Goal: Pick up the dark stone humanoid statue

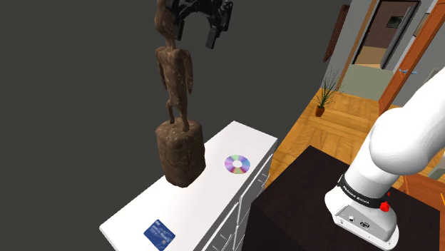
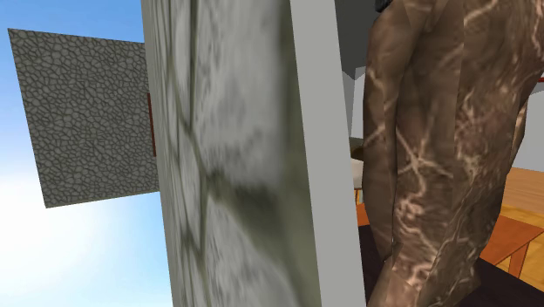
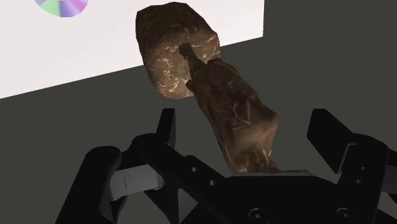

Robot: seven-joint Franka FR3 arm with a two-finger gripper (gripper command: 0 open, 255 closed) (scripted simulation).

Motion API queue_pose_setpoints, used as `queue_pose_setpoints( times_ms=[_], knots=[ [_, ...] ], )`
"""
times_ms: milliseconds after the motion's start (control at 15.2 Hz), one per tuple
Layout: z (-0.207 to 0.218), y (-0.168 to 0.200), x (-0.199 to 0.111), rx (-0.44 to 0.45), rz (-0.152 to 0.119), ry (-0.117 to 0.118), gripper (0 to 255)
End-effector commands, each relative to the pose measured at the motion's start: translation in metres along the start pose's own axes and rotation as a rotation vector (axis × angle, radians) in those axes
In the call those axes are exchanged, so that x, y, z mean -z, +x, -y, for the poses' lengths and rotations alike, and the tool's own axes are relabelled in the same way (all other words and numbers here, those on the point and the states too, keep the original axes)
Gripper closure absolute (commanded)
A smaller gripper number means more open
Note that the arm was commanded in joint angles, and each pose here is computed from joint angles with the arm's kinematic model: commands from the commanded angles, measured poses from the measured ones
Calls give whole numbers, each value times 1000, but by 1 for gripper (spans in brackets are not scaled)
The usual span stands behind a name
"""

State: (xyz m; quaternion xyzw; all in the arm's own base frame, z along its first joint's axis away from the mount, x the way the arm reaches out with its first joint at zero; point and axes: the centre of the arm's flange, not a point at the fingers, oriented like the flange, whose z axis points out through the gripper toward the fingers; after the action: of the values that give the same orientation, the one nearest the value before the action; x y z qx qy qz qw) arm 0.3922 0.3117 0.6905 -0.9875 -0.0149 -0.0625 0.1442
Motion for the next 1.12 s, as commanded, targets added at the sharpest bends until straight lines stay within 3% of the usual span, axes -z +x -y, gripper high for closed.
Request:
queue_pose_setpoints(
  times_ms=[0,594,660,1056],
  knots=[
    [21,8,-1,-3,-2,12,0],
    [10,3,-39,-3,-2,12,0],
    [10,3,-39,-3,-2,12,255],
    [10,3,-39,-3,-2,12,255]
  ],
)
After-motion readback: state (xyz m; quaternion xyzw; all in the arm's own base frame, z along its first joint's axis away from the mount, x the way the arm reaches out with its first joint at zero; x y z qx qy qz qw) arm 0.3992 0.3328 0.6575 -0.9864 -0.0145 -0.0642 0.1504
